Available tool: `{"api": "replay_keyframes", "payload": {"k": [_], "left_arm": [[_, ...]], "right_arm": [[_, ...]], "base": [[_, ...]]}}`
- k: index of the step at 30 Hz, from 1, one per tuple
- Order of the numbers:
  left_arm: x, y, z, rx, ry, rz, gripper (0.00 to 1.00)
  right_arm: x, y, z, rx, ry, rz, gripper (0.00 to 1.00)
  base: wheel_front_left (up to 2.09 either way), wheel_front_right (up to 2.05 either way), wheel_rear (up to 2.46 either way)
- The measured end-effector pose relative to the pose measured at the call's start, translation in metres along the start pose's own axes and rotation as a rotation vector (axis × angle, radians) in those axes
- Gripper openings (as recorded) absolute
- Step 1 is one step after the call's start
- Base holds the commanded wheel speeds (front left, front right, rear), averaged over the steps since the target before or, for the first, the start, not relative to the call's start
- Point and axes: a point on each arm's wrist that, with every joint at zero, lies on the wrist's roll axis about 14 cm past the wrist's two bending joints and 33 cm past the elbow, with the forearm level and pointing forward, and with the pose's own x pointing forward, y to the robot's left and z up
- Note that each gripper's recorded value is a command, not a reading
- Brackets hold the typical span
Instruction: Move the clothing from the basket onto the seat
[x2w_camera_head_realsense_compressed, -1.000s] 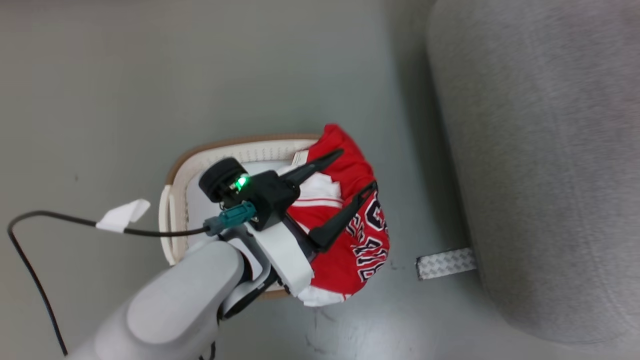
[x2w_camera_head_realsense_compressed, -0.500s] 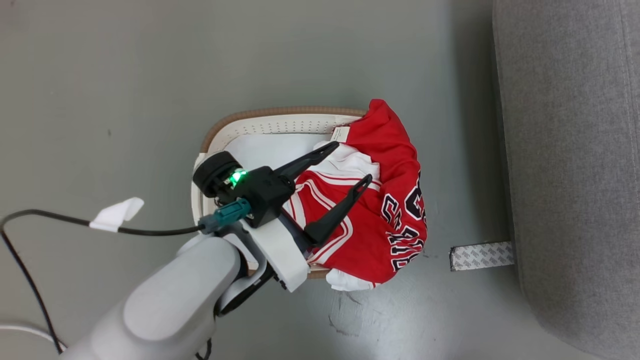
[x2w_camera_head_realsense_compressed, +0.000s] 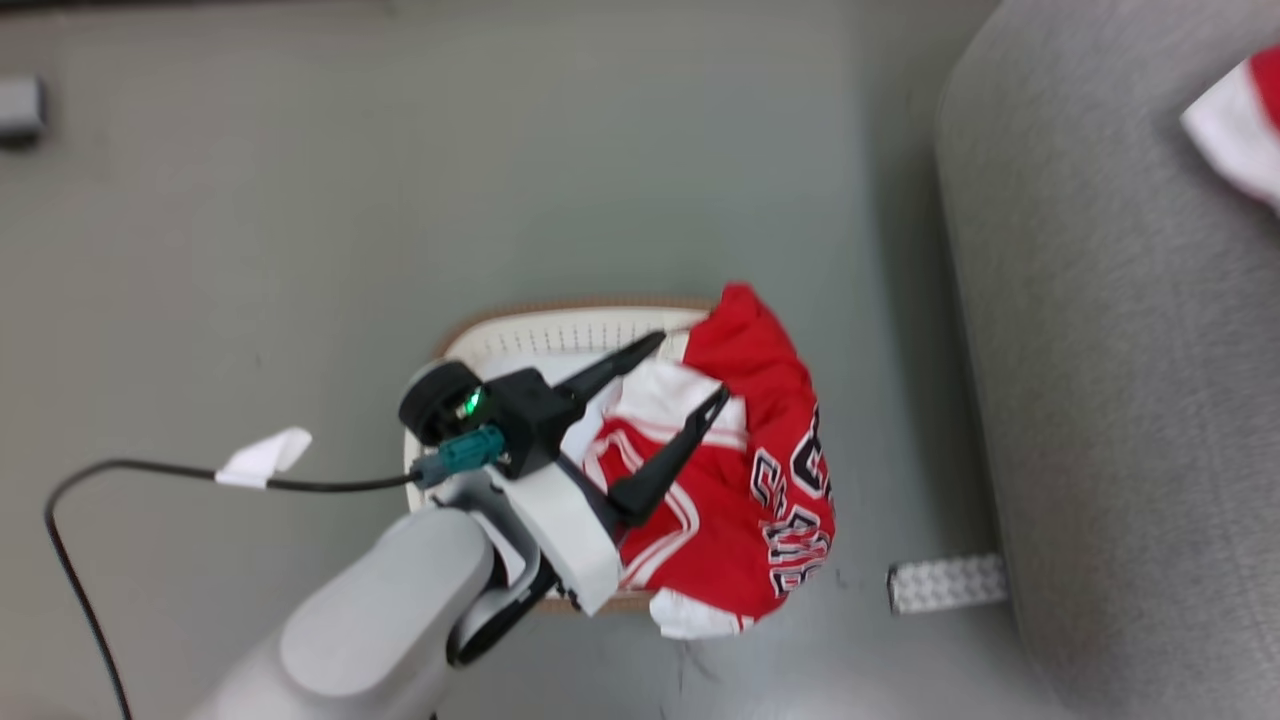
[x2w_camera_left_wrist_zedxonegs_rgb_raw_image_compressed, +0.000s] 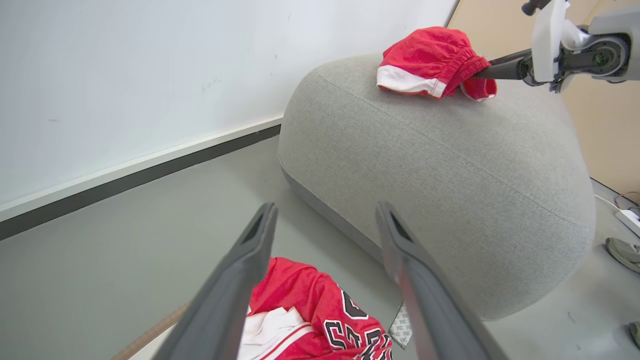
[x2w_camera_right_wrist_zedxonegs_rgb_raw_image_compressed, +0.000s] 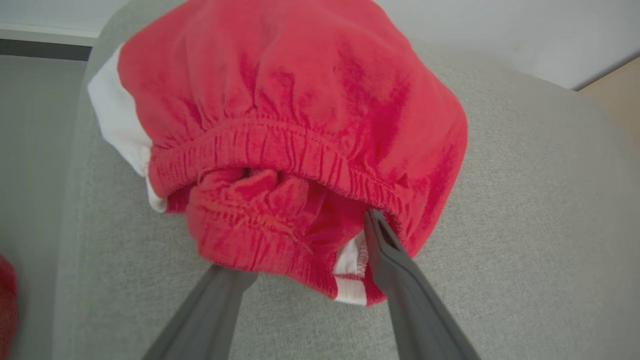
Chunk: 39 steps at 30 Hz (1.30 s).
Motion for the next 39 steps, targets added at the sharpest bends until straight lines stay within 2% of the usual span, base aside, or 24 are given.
{"api": "replay_keyframes", "payload": {"k": [3, 9, 12, 18, 26, 30, 39], "left_arm": [[-0.006, -0.008, 0.011, -0.008, -0.012, 0.021, 1.0], [-0.023, -0.022, 0.039, 0.017, -0.052, 0.071, 1.0], [-0.032, -0.026, 0.06, 0.029, -0.095, 0.107, 1.0], [-0.058, -0.025, 0.1, 0.082, -0.177, 0.204, 1.0], [-0.115, -0.005, 0.151, 0.114, -0.329, 0.407, 1.0], [-0.151, 0.015, 0.147, 0.099, -0.349, 0.535, 1.0], [-0.215, 0.047, 0.126, 0.043, -0.376, 0.787, 1.0]], "right_arm": [[-0.019, -0.001, -0.006, -0.025, 0.026, 0.019, 1.0], [-0.066, -0.011, 0.003, -0.03, -0.04, 0.071, 1.0], [-0.093, -0.022, 0.029, -0.022, -0.158, 0.092, 1.0], [-0.154, -0.026, 0.098, 0.065, -0.489, 0.151, 1.0], [-0.221, 0.027, 0.139, 0.18, -0.804, 0.312, 1.0], [-0.241, 0.054, 0.14, 0.25, -0.908, 0.373, 1.0], [-0.246, 0.107, 0.076, 0.326, -0.881, 0.414, 1.0]], "base": [[0.0, 0.0, 0.0], [0.0, 0.0, 0.0], [0.0, 0.0, 0.0], [0.0, 0.0, 0.0], [0.0, 0.0, 0.0], [0.0, 0.0, 0.0], [0.0, 0.0, 0.0]]}}
